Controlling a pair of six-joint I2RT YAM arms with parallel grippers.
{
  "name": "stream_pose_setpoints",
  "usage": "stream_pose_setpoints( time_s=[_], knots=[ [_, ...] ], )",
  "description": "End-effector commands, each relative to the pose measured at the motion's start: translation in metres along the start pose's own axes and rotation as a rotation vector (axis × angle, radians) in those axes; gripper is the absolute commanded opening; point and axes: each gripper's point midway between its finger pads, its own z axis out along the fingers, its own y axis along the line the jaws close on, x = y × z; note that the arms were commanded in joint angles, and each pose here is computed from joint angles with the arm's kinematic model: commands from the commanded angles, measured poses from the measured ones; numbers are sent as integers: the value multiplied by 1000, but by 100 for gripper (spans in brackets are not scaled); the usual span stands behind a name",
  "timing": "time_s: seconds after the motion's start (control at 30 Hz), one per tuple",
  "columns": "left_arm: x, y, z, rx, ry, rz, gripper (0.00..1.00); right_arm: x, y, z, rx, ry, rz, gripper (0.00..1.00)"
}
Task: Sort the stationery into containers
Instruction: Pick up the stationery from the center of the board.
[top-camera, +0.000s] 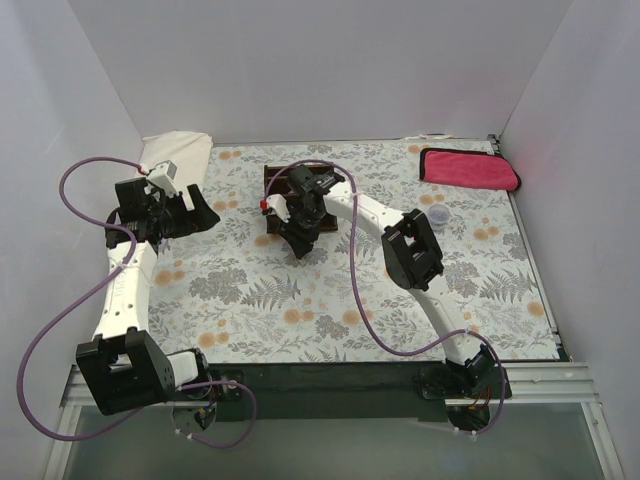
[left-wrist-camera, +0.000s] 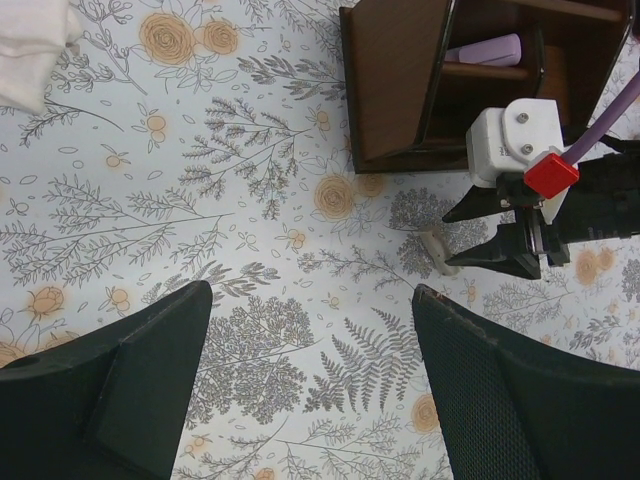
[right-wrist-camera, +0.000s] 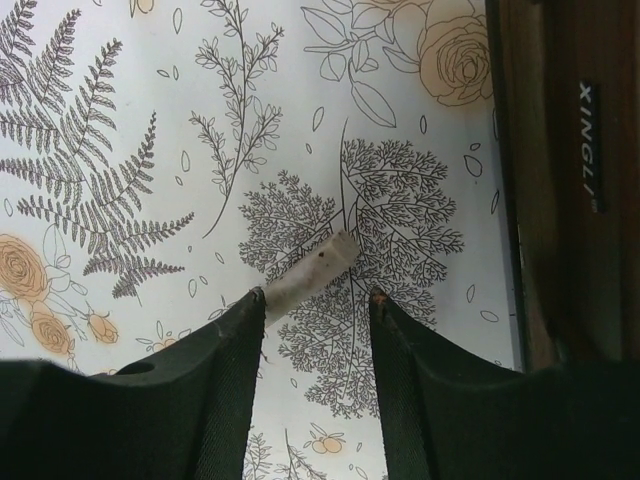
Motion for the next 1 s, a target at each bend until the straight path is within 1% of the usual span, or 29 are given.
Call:
stream_pose_setpoints(
  time_s=[0.0, 0.07, 0.23, 0.37, 0.63, 0.8, 0.9, 0.97],
  knots=[
    [-1, -3, -10, 0, -22, 16, 80, 1, 7, -3, 22, 23, 18, 48],
    [-1, -4, -9, 5, -25, 16, 80, 2, 10, 0, 14, 30, 18, 47],
    [-3, -4, -9, 5, -27, 17, 80, -8, 23, 0, 1, 11, 28, 52],
    [-4, -5, -10, 6, -33, 16, 80, -8, 23, 2, 19, 20, 43, 56],
    [2, -3, -10, 2, -24, 11, 80, 9, 23, 17, 42, 77, 85, 57],
    [1, -4, -9, 6, -25, 10, 80, 19, 15, 28, 102, 103, 167, 57],
    [2, -4, -8, 7, -21, 7, 80, 26, 11, 36, 140, 133, 172, 55],
    [0, -4, -8, 8, -24, 7, 80, 35, 12, 43, 183, 181, 144, 55]
  ],
)
